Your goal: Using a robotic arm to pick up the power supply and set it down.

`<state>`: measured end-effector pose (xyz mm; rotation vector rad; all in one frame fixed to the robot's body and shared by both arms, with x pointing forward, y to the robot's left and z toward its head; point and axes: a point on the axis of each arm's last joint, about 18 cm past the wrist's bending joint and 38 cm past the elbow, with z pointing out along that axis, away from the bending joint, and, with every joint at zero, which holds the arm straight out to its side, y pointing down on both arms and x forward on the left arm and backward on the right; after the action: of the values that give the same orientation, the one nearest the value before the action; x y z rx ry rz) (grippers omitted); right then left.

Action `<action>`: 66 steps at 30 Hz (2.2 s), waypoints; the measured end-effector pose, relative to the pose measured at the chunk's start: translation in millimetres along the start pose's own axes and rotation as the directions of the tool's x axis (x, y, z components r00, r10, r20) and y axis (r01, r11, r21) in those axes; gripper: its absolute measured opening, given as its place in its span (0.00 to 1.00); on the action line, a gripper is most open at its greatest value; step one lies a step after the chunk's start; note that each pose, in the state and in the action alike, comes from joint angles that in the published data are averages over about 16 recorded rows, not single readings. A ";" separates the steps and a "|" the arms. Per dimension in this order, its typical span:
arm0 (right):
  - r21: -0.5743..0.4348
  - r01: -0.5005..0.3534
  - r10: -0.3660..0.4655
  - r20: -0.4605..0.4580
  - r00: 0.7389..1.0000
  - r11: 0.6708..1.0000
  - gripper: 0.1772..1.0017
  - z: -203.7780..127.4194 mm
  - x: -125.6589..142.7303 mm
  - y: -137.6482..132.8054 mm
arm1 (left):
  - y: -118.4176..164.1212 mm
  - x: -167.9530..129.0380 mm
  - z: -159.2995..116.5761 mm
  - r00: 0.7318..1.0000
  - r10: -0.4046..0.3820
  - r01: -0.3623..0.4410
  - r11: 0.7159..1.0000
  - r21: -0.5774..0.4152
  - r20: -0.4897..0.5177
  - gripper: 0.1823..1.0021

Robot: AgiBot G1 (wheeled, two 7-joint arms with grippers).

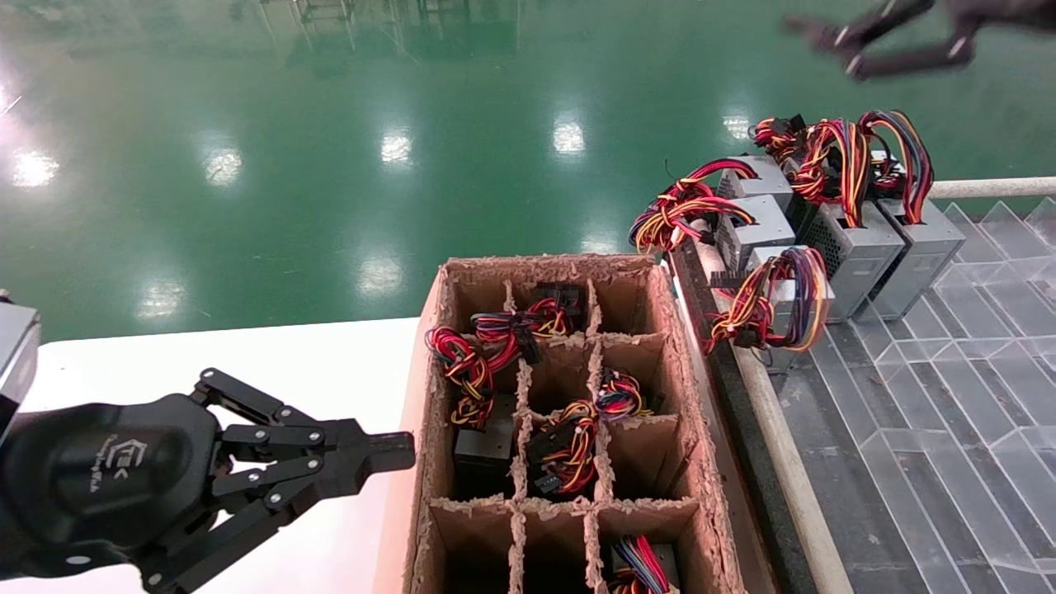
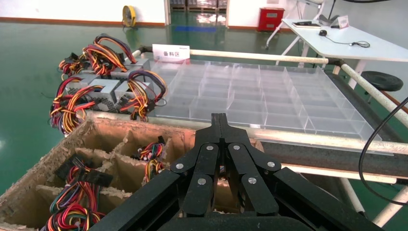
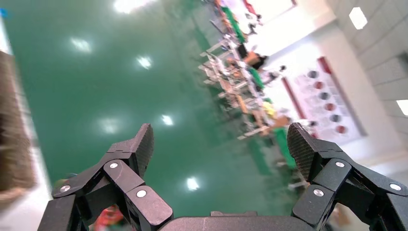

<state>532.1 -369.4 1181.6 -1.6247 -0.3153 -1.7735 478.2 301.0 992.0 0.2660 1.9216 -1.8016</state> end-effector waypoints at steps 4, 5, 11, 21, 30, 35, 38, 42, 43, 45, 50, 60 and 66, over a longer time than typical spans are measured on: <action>0.030 -0.056 0.055 0.043 0.998 0.998 1.00 1.8 -16.3 0.4 | 0.0 0.0 0.0 1.000 0.000 0.000 1.000 0.000 0.000 0.01; 0.037 -0.071 0.069 0.055 0.996 0.997 1.00 2.2 -20.7 0.5 | 0.0 0.0 0.0 1.000 0.000 0.000 1.000 0.000 0.000 0.01; 0.077 -0.163 0.152 0.129 0.980 0.984 1.00 4.0 -47.1 0.0 | 0.0 0.0 0.0 1.000 0.000 0.000 1.000 0.000 0.000 0.01; 0.125 -0.318 0.279 0.256 0.926 0.940 1.00 2.5 -88.9 -3.5 | 0.0 0.0 0.0 1.000 0.000 0.000 1.000 0.000 0.000 0.05; 0.150 -0.453 0.376 0.368 0.850 0.879 1.00 -3.2 -123.6 -9.1 | 0.0 0.0 0.0 1.000 0.000 0.000 1.000 0.000 0.000 0.15; 0.156 -0.526 0.422 0.428 0.799 0.836 1.00 -8.0 -141.5 -13.1 | 0.0 0.0 0.0 1.000 0.000 0.000 1.000 0.000 0.000 0.25; 0.157 -0.567 0.447 0.463 0.765 0.809 1.00 -11.4 -151.7 -15.7 | 0.0 0.0 0.0 1.000 0.000 0.000 1.000 0.000 0.000 0.32; 0.156 -0.620 0.476 0.508 0.718 0.769 1.00 -16.5 -164.7 -19.3 | 0.0 0.0 0.0 1.000 0.000 0.000 1.000 0.000 0.000 0.45; 0.155 -0.633 0.483 0.519 0.705 0.758 1.00 -17.9 -167.9 -20.3 | 0.0 0.0 0.0 1.000 0.000 0.000 1.000 0.000 0.000 0.47; 0.153 -0.659 0.495 0.541 0.680 0.737 1.00 -20.8 -173.9 -22.3 | 0.0 0.0 0.0 1.000 0.000 0.000 1.000 0.000 0.000 0.53; 0.145 -0.715 0.521 0.590 0.617 0.684 1.00 -28.1 -187.7 -27.1 | 0.0 0.0 0.0 1.000 0.000 0.000 1.000 0.000 0.000 0.67; 0.130 -0.784 0.544 0.652 0.529 0.606 1.00 -39.1 -204.4 -33.9 | 0.0 -0.1 -0.1 1.000 0.000 0.000 1.000 0.000 0.000 0.89; 0.129 -0.792 0.546 0.659 0.518 0.596 1.00 -40.6 -206.2 -34.9 | 0.0 -0.1 -0.1 1.000 0.000 0.000 1.000 0.000 0.001 0.96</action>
<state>472.0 -301.3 988.9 -1.5870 -0.2296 -0.5236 478.2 301.1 992.0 0.2652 1.9211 -1.8019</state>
